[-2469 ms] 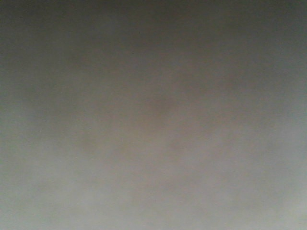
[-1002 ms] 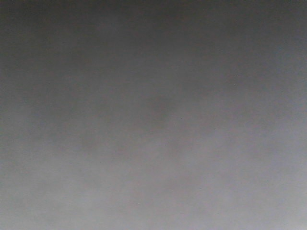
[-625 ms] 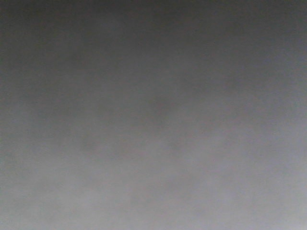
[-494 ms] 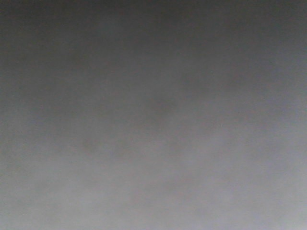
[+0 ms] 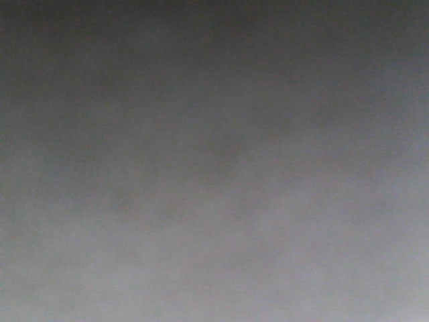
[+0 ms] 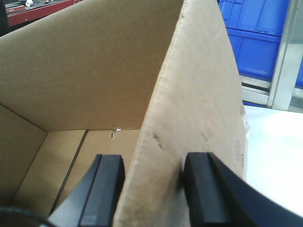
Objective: Grab box from left shelf to table start
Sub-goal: 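Lower the box onto the white table with both grippers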
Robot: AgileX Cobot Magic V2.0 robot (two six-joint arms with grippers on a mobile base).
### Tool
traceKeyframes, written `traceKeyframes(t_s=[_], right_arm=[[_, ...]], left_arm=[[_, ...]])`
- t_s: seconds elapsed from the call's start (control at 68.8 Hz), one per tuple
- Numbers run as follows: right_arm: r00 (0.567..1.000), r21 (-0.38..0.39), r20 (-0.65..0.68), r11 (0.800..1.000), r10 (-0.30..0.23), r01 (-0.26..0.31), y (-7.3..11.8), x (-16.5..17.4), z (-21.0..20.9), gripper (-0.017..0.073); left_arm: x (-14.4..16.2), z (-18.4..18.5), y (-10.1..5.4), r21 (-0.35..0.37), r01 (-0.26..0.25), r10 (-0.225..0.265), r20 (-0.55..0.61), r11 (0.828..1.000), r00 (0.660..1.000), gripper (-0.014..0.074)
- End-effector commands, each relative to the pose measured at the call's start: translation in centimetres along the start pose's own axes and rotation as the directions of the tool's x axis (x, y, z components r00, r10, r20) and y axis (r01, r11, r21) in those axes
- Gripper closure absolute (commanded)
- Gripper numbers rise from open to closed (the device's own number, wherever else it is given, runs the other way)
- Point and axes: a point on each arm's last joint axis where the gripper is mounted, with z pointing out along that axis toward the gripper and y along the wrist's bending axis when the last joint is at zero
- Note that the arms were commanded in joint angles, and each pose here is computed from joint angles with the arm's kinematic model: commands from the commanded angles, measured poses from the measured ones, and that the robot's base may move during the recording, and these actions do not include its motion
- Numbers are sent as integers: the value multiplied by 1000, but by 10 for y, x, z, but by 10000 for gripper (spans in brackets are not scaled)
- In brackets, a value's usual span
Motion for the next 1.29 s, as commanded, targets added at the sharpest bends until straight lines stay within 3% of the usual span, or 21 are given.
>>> traceKeyframes(t_s=[0.0, 0.16, 0.392, 0.726, 1.046, 1.278], right_arm=[[999, 37, -12, 999, -35, 35, -2, -2, -4, 502], [998, 40, -52, 999, -24, 26, -5, -6, 6, 502], [966, 49, -256, 999, 24, -12, -16, -20, 55, 502], [911, 82, -409, 996, 61, -30, -36, -62, 134, 502], [857, 125, -504, 991, 108, -51, -62, -56, 218, 502], [818, 174, -569, 985, 91, 12, -82, -38, 258, 502]], left_arm=[[7, -3, 5, -66, -58, 50, -122, 996, 991, 687], [-20, -18, -2, -74, -92, 88, -62, 993, 994, 687], [-89, -31, -15, -145, -143, 134, -70, 979, 989, 687], [-176, 24, -28, -173, -160, 143, -106, 972, 984, 687], [-196, 118, -18, -205, -193, 143, -236, 959, 961, 687], [-190, 172, -2, -247, -262, 171, -336, 933, 926, 687]])
